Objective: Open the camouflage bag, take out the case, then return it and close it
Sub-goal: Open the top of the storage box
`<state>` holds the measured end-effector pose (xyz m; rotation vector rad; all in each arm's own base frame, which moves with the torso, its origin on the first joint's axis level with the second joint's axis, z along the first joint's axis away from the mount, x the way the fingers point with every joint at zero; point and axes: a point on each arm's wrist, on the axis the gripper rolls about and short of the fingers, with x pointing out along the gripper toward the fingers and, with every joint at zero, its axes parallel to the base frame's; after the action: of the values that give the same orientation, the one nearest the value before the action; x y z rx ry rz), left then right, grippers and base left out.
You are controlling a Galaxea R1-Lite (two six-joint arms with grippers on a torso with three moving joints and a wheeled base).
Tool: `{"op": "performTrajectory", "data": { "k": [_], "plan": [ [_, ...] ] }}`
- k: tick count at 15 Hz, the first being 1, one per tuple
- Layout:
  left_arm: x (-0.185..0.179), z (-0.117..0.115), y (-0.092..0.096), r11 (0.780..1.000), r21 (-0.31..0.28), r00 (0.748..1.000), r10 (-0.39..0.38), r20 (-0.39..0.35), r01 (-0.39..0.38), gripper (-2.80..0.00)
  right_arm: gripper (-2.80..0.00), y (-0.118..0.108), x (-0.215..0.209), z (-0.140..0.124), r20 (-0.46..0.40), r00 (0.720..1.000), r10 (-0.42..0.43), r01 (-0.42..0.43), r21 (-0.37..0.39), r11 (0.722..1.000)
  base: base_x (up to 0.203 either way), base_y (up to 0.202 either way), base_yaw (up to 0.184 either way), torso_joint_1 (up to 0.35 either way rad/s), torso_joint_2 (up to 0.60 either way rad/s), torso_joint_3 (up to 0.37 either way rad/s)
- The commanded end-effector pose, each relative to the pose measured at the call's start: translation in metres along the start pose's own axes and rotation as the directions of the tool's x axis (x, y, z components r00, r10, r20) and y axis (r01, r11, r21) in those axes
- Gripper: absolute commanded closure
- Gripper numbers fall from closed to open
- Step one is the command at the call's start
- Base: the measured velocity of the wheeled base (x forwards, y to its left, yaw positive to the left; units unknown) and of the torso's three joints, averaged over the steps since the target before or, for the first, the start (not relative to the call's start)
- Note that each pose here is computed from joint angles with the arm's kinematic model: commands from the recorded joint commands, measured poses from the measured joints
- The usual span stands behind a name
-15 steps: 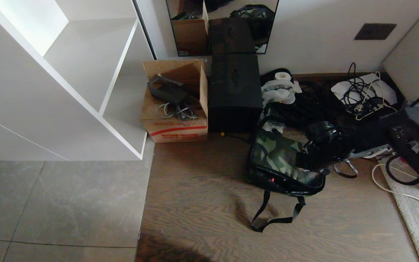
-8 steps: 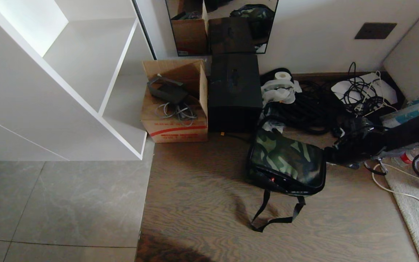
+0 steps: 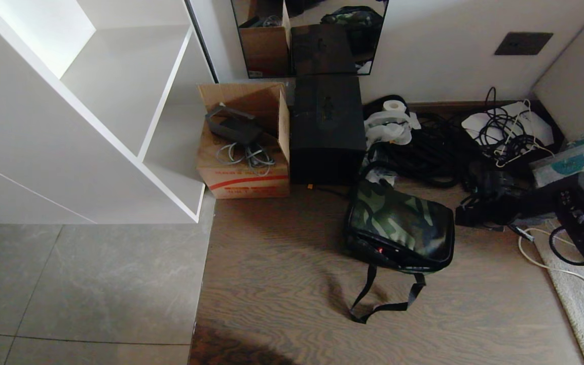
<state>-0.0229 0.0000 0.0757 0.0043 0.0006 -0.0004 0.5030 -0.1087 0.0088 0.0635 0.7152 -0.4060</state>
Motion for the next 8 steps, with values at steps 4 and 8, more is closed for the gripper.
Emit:
{"op": "performTrajectory", "data": {
  "k": [4, 8],
  "plan": [
    [0.0, -0.001, 0.0, 1.0, 0.0, 1.0, 0.0, -0.002, 0.0, 0.0, 0.0, 0.017, 0.029, -0.018, -0.012, 1.0, 0.013, -0.013, -0.005, 1.0, 0.0, 0.0, 0.0, 0.0, 0.0, 0.0],
    [0.0, 0.0, 0.0, 1.0, 0.0, 1.0, 0.0, -0.001, 0.0, 0.0, 0.0, 0.036, 0.031, -0.019, 0.044, 0.994, 0.104, -0.103, -0.003, 0.995, 0.0, 0.0, 0.0, 0.0, 0.0, 0.0]
  ]
}}
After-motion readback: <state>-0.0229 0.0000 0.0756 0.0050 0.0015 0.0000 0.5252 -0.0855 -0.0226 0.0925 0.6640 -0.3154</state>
